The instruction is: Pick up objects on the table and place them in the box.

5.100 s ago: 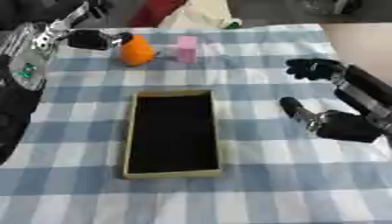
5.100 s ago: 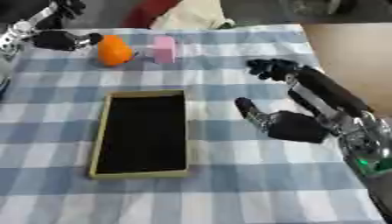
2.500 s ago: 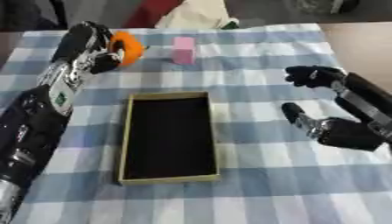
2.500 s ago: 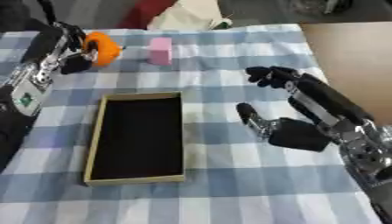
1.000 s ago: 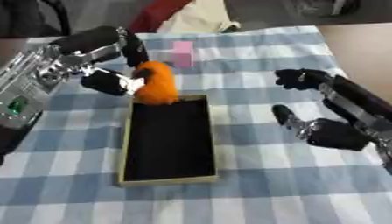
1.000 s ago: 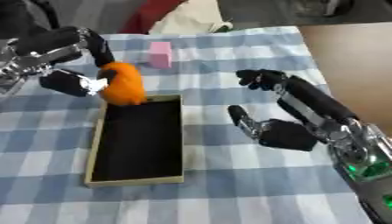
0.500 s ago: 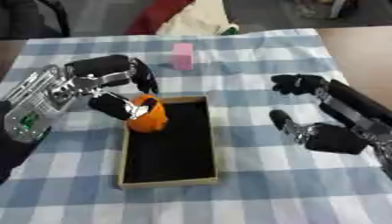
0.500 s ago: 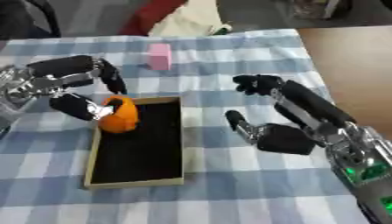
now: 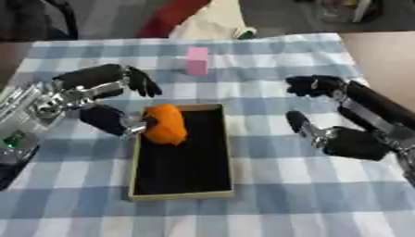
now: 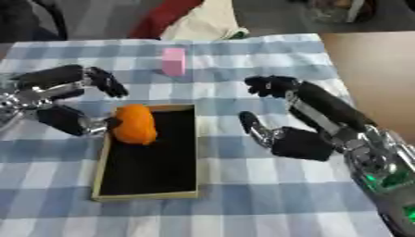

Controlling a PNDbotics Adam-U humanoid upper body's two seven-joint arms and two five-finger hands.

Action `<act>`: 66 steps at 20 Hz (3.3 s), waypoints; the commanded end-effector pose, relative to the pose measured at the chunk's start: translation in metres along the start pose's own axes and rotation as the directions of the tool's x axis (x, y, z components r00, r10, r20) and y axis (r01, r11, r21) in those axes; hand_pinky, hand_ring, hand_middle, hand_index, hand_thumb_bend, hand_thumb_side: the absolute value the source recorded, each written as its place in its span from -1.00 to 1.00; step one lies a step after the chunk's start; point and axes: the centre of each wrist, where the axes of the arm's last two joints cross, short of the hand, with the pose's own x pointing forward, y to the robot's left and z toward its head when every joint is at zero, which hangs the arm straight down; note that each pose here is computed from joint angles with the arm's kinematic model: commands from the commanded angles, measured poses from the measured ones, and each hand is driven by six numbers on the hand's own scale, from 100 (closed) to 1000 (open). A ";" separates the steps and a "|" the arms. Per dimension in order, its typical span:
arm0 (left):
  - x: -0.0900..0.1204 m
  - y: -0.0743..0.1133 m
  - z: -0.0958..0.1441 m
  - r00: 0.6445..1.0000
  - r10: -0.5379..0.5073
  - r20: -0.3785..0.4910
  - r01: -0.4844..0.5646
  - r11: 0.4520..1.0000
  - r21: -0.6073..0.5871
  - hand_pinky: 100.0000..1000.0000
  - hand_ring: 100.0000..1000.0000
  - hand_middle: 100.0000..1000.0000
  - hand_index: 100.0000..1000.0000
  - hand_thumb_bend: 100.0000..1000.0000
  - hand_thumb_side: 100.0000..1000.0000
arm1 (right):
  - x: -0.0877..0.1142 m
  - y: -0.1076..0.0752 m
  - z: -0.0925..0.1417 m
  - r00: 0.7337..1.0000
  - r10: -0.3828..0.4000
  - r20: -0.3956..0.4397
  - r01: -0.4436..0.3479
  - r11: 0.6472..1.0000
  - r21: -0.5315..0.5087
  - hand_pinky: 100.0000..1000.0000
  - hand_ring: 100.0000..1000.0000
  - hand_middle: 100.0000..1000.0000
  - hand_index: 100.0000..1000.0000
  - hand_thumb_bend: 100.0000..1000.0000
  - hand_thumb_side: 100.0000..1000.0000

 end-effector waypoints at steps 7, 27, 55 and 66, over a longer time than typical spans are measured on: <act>0.034 0.032 0.027 0.995 0.034 0.090 -0.055 0.969 0.242 0.53 0.39 0.30 0.64 -0.49 0.21 | 0.004 -0.045 -0.047 0.980 0.193 0.046 -0.195 0.980 0.050 0.72 0.70 0.66 0.93 -0.75 0.35; 0.069 0.022 0.023 0.957 0.105 0.269 -0.159 0.970 0.185 0.55 0.40 0.29 0.65 -0.38 0.34 | -0.069 0.012 -0.153 0.969 0.168 -0.181 -0.150 0.983 0.109 0.76 0.75 0.79 0.96 -0.05 0.38; 0.057 0.009 0.022 0.954 0.159 0.255 -0.186 0.979 0.083 0.56 0.40 0.27 0.65 -0.42 0.38 | -0.137 -0.043 -0.113 0.913 0.071 -0.402 -0.095 0.995 -0.041 0.80 0.77 0.75 0.94 0.03 0.36; 0.056 0.009 0.023 0.954 0.163 0.252 -0.189 0.978 0.084 0.55 0.39 0.26 0.65 -0.43 0.39 | -0.150 -0.043 -0.098 0.899 0.036 -0.436 -0.065 0.996 -0.053 0.79 0.76 0.73 0.93 -0.02 0.36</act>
